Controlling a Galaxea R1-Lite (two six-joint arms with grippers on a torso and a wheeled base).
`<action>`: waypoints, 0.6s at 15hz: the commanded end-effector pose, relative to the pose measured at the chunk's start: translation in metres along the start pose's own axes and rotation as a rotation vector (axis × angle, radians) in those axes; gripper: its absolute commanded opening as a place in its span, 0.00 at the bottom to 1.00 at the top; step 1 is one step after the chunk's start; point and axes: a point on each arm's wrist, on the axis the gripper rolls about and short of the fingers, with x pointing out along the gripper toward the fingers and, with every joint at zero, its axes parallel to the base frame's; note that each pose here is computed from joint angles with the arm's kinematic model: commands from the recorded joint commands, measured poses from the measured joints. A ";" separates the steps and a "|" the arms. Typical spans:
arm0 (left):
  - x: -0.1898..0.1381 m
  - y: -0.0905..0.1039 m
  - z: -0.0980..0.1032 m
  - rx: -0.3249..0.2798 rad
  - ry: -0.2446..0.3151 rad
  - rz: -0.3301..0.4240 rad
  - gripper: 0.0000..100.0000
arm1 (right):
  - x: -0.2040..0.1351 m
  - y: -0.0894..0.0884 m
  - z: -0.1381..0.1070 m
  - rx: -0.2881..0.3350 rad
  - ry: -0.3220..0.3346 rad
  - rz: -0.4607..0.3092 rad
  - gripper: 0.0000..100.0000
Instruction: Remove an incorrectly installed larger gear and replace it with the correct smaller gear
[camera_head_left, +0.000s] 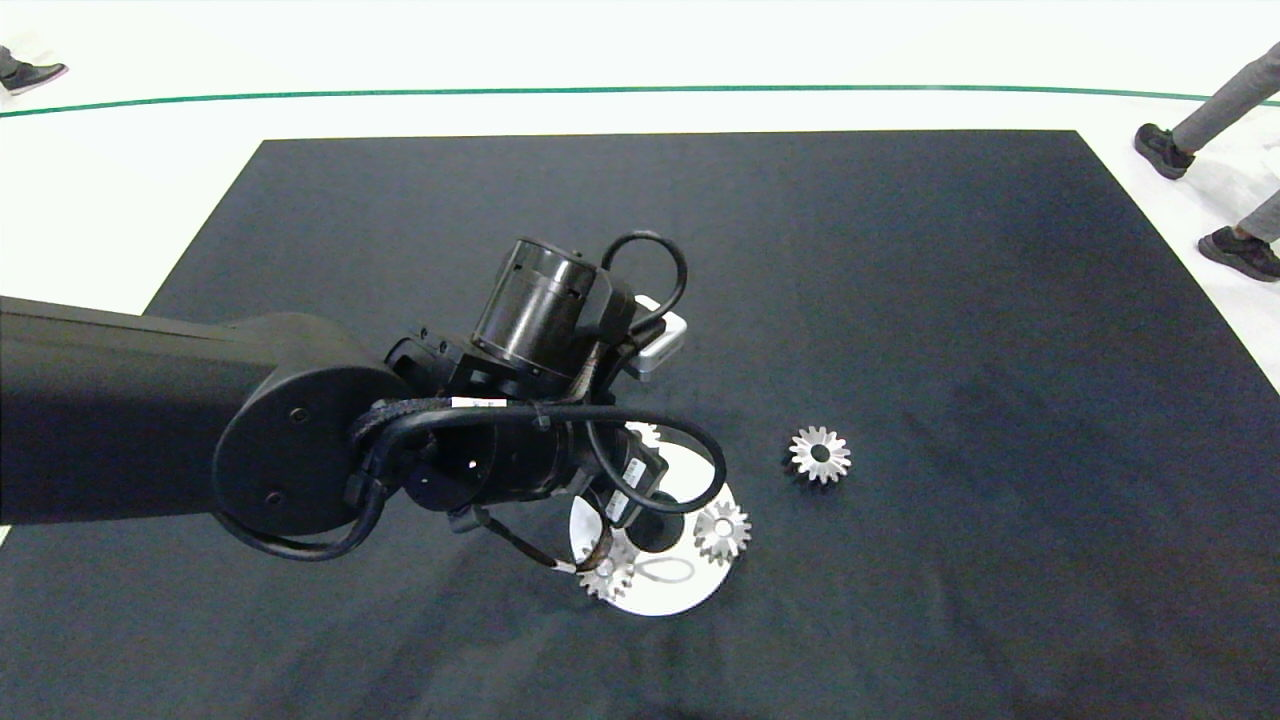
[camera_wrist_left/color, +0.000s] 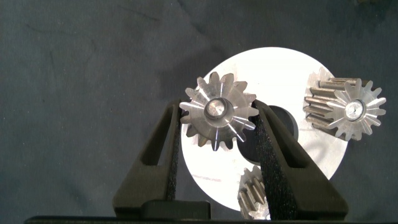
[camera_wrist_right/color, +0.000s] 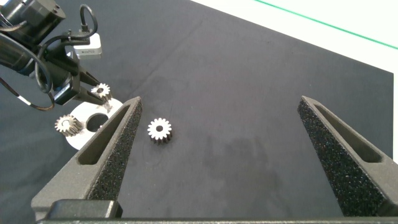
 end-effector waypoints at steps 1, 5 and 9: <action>-0.001 -0.001 -0.001 0.003 0.001 -0.001 0.19 | 0.000 0.000 0.000 -0.002 0.000 0.001 1.00; 0.000 -0.001 -0.003 0.000 0.000 0.000 1.00 | -0.001 0.000 0.000 -0.002 -0.002 0.000 1.00; -0.012 0.003 -0.001 -0.013 -0.029 0.006 1.00 | -0.001 -0.002 0.007 0.005 -0.023 -0.008 1.00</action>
